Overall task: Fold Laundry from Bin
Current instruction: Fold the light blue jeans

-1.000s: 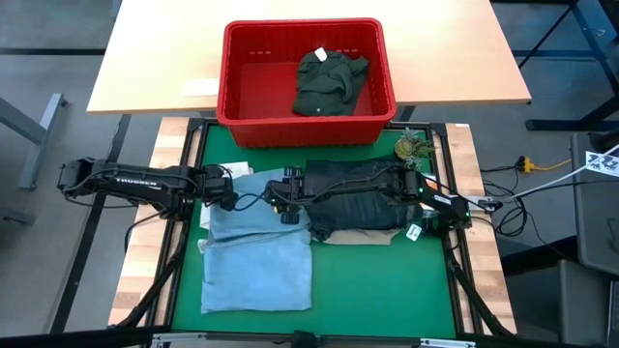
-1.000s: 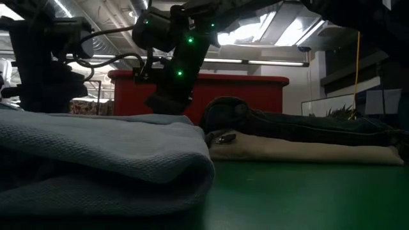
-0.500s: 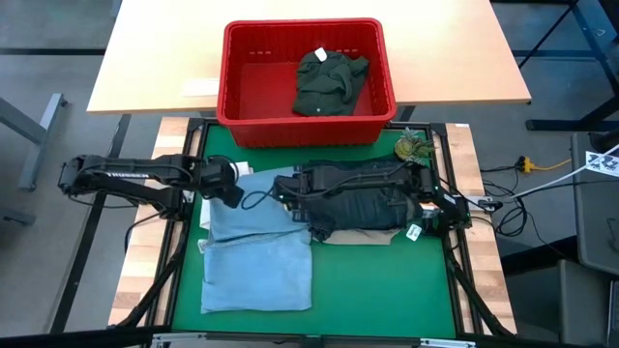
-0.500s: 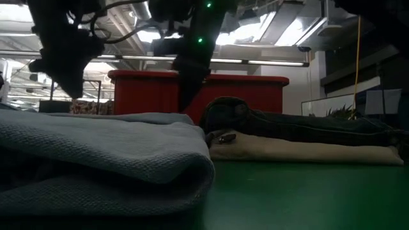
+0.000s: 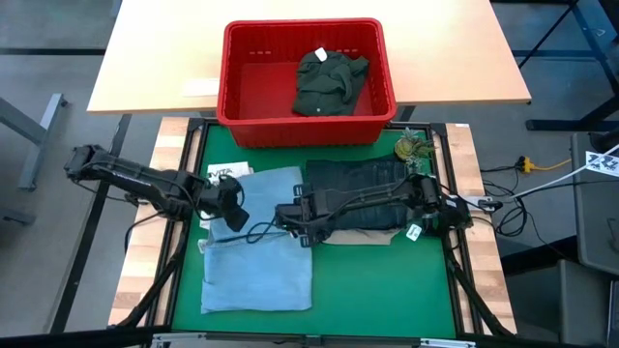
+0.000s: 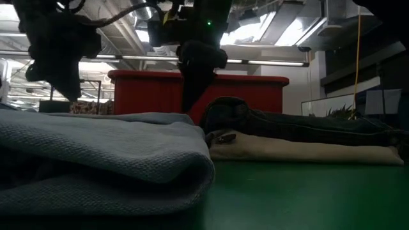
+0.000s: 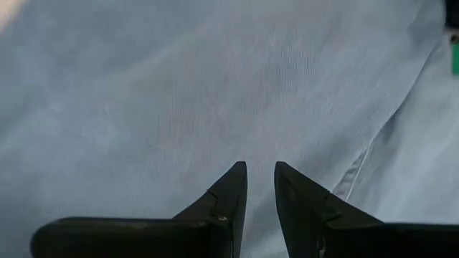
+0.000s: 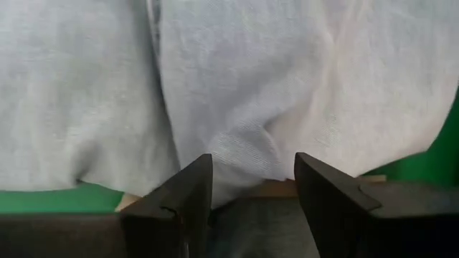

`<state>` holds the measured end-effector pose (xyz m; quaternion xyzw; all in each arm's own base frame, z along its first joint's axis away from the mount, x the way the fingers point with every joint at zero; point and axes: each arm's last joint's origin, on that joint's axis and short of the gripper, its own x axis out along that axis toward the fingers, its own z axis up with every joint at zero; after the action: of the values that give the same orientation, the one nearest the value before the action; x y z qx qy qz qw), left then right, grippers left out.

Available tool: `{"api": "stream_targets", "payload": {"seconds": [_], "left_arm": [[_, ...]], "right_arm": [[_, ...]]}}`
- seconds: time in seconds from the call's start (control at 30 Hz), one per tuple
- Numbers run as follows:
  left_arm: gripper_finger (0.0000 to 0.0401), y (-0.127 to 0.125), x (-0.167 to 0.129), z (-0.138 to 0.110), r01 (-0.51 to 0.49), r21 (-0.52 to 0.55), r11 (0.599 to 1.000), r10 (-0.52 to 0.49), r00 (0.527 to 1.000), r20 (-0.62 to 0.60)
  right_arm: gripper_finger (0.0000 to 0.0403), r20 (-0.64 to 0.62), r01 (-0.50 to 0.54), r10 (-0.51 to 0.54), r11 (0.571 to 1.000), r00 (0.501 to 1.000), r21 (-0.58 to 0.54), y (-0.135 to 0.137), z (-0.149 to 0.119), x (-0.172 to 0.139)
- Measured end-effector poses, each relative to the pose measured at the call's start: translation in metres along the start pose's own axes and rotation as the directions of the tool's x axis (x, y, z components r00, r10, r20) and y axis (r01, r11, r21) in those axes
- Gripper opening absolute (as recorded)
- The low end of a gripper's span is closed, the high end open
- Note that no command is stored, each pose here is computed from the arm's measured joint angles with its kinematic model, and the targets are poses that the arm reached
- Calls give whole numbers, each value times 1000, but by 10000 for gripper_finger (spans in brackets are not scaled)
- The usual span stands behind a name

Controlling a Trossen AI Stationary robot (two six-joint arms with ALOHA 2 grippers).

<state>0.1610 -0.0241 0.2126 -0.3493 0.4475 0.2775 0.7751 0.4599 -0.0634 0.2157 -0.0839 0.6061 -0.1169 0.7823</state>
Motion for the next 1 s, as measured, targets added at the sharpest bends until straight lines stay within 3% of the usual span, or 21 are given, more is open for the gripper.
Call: {"api": "stream_targets", "payload": {"seconds": [0.13,0.37,0.53,0.7,0.9,1.0], "left_arm": [[69,2,13,-13,-42,4,999,42,998,-37],[69,5,32,-38,-100,12,995,100,972,-215],[69,6,42,-50,-143,28,989,145,948,-284],[69,5,46,-54,-151,43,988,156,924,-349],[69,1,38,-51,-132,62,989,145,933,-330],[69,-8,24,-43,-72,84,994,93,954,-283]], "right_arm": [[198,50,1,-1,1000,999,3,5,6,2],[198,22,-8,8,1000,1000,-1,10,7,28],[198,-23,-74,74,997,997,-9,17,5,50],[198,-21,-107,107,994,994,-7,18,5,54],[198,-18,-64,64,998,998,-11,14,7,43],[198,-14,-50,50,998,999,-26,10,10,30]]}}
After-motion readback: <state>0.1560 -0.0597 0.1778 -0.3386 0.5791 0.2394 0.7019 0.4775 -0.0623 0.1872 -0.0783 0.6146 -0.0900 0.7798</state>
